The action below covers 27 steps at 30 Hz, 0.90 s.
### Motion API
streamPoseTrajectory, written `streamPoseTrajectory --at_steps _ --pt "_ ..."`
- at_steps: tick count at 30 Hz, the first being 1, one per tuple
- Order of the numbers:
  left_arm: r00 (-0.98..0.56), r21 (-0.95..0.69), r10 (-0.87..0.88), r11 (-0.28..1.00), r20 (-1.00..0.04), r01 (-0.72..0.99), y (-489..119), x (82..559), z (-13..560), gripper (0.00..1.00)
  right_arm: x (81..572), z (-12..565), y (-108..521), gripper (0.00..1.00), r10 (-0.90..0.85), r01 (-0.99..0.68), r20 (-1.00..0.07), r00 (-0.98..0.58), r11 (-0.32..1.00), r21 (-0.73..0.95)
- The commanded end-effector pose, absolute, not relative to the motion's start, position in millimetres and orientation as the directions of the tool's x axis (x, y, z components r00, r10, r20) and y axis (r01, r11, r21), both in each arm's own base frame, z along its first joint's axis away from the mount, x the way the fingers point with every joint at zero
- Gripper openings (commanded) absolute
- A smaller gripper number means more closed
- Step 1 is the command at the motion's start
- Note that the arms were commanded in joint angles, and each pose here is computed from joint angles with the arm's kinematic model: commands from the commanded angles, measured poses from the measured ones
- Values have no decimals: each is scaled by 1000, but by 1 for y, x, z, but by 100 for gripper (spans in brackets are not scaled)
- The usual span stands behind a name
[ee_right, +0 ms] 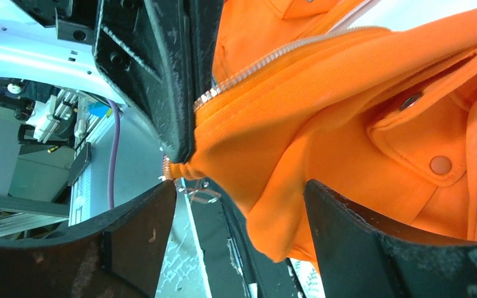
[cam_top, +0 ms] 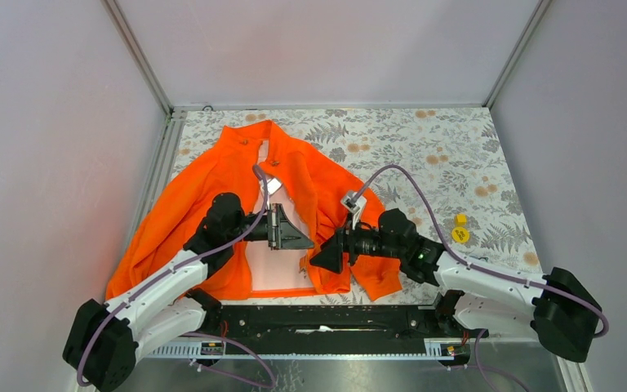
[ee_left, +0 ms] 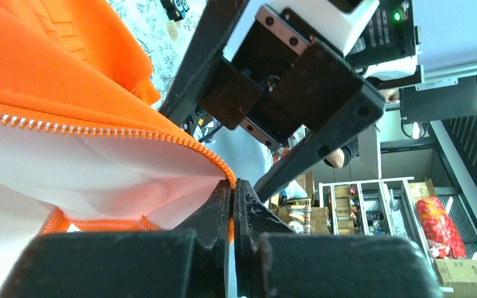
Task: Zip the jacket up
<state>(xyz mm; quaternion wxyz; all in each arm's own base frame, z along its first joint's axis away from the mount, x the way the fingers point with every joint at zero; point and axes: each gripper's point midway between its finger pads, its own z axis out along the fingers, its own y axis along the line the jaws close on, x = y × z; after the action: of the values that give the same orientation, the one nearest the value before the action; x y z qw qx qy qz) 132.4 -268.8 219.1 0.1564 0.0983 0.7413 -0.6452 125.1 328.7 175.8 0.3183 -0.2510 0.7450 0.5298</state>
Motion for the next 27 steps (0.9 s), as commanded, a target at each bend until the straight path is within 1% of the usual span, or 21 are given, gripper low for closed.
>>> streamPoseTrajectory --at_steps 1,4,6,9,11,16,21,25,26,27 --pt "-909 -909 -36 51 -416 414 -269 125 237 0 124 204 338 82 26 -783 -794 -608 148 604" --pt "-910 -910 -31 47 -414 413 -270 124 237 0 121 210 342 81 37 -808 -813 -581 93 582" --pt "-909 -909 -30 42 -415 414 -270 124 236 0 123 213 343 80 48 -820 -825 -564 89 566" --pt "-909 -909 -28 41 -416 415 -270 123 235 0 122 216 345 75 57 -828 -831 -554 63 556" --pt "-909 -909 -23 45 -415 414 -270 123 233 0 119 220 347 64 65 -830 -830 -553 36 556" --pt "-906 -905 -24 73 -422 419 -269 125 227 0 114 212 343 27 49 -827 -827 -560 30 562" --pt "-902 -897 -23 114 -431 426 -269 129 220 0 109 208 338 0 20 -825 -826 -564 35 564" --pt "-893 -875 -34 216 -450 433 -267 140 210 0 108 204 335 0 -9 -821 -822 -569 56 568" --pt "-891 -868 -38 248 -453 431 -265 144 207 4 109 205 335 0 -10 -818 -819 -574 64 572" --pt "-891 -861 -45 281 -452 423 -264 147 203 14 113 206 335 0 -6 -810 -813 -582 86 580"
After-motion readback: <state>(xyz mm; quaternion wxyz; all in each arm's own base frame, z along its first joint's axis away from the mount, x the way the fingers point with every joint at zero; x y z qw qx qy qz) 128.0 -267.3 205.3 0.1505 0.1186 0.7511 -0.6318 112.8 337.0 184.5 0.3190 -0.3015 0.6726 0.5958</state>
